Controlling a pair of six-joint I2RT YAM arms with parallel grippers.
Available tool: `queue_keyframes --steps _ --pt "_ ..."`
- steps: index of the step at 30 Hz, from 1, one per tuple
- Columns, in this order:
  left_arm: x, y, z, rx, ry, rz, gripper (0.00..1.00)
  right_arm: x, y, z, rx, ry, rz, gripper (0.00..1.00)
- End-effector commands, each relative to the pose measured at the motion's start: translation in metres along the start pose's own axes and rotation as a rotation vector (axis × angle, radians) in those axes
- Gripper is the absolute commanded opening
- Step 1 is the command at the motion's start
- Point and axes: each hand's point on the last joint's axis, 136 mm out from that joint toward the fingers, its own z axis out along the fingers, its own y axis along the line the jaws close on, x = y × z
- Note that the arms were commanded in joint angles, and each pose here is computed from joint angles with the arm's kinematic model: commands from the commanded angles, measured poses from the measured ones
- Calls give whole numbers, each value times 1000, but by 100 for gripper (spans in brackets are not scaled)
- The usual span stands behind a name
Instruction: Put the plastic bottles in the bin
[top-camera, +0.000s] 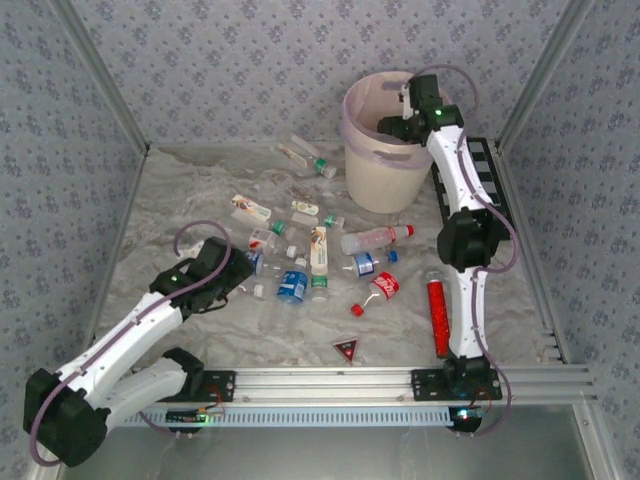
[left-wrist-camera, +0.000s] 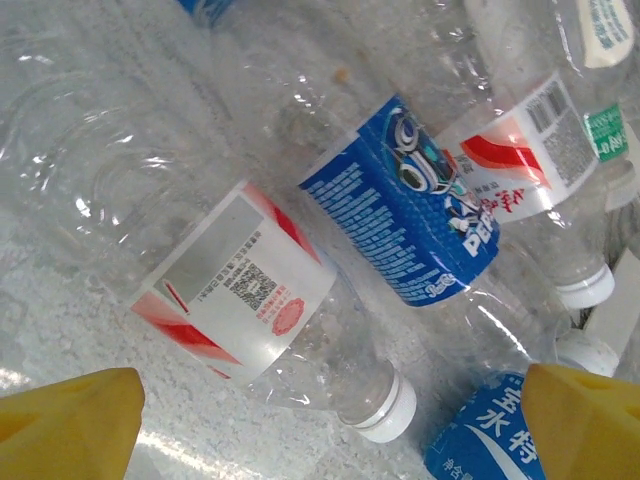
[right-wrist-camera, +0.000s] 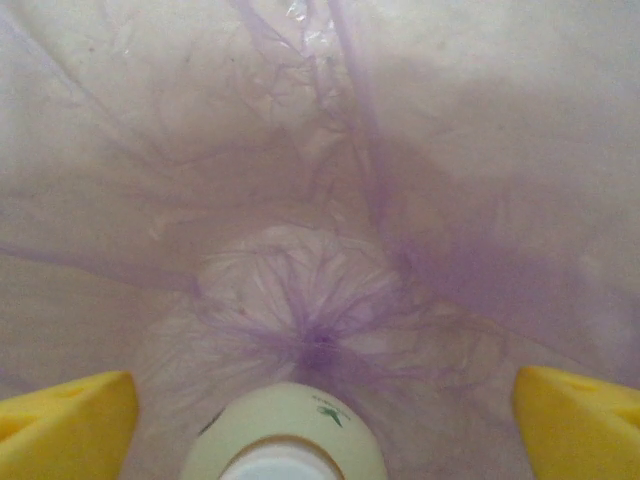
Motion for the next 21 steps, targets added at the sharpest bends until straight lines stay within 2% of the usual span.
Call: queue_keyframes --steps 1,5,10,17,21 --pt "-7 -8 -19 -7 -65 -139 99 -43 -6 -79 6 -145 -4 100" --pt "6 -14 -23 -31 -85 -192 99 -57 -7 -126 9 -220 4 100" --pt "19 -12 -2 -64 -83 -295 99 -62 -2 -190 -38 -296 41 100" --pt "25 -5 19 -93 -112 -346 99 -31 43 -267 -323 -384 76 100" --pt "30 5 35 -106 -144 -424 95 -1 61 -289 -443 -396 76 100"
